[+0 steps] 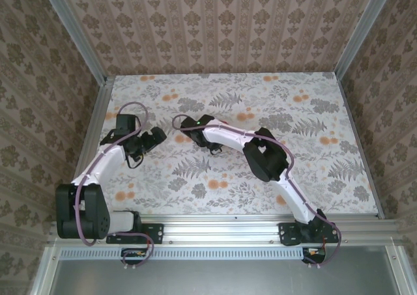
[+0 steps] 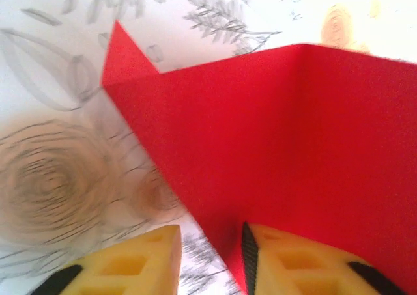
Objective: Fold a paper plane with a square sheet of paper (pick it up from the middle)
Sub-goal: Turn over the paper at the center of the table.
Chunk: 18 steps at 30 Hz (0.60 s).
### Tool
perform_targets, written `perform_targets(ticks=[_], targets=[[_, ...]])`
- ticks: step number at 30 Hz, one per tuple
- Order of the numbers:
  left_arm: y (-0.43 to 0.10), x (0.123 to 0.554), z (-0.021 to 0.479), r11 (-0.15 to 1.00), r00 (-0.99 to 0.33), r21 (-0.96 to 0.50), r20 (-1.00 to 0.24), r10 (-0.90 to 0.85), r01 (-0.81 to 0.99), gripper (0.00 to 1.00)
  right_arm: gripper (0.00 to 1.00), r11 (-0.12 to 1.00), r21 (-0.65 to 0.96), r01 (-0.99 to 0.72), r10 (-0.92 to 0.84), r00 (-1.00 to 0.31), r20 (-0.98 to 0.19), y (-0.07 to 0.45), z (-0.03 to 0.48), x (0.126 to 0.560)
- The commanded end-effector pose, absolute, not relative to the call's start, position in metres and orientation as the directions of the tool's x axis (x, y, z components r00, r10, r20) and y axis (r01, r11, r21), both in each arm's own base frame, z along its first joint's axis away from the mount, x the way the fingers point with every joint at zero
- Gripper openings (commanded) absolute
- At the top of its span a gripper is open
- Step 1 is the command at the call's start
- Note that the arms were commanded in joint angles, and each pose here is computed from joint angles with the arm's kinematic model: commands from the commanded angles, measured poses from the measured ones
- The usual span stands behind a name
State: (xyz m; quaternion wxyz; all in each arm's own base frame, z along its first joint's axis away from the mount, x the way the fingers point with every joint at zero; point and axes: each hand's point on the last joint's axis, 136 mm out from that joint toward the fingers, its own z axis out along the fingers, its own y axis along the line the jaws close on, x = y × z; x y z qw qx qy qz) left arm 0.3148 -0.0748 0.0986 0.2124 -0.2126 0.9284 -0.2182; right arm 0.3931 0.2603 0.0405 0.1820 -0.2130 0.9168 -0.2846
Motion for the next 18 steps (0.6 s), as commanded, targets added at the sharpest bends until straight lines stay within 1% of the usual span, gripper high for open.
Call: perform_targets(ticks=[1,5,8,10,13,15,18], targets=[[-0.077,0.311,0.104,0.794,-0.813,-0.526,-0.290,-0.505,-0.306,1.00,0.39,0.838,-0.445,-0.316,-0.458,-0.851,-0.258,0.284,0.076,0.375],[-0.079,0.310,0.103,0.792,-0.815,-0.528,-0.284,-0.505,-0.307,1.00,0.47,0.915,-0.183,-0.359,-0.402,-0.852,-0.335,0.316,0.106,0.353],[-0.079,0.310,0.100,0.792,-0.817,-0.527,-0.279,-0.505,-0.310,1.00,0.51,0.914,-0.026,-0.404,-0.384,-0.845,-0.372,0.331,0.124,0.340],[-0.081,0.310,0.099,0.794,-0.821,-0.526,-0.276,-0.499,-0.306,1.00,0.52,0.913,0.048,-0.406,-0.355,-0.846,-0.398,0.332,0.137,0.338],[-0.084,0.310,0.098,0.797,-0.829,-0.527,-0.273,-0.487,-0.295,1.00,0.55,0.929,0.118,-0.351,-0.274,-0.866,-0.418,0.311,0.141,0.346],[-0.088,0.311,0.098,0.801,-0.836,-0.528,-0.274,-0.476,-0.283,1.00,0.59,0.941,0.140,-0.307,-0.226,-0.882,-0.413,0.289,0.134,0.353],[-0.095,0.311,0.096,0.808,-0.848,-0.524,-0.268,-0.458,-0.270,1.00,0.61,0.957,0.191,-0.216,-0.137,-0.924,-0.358,0.250,0.111,0.363]])
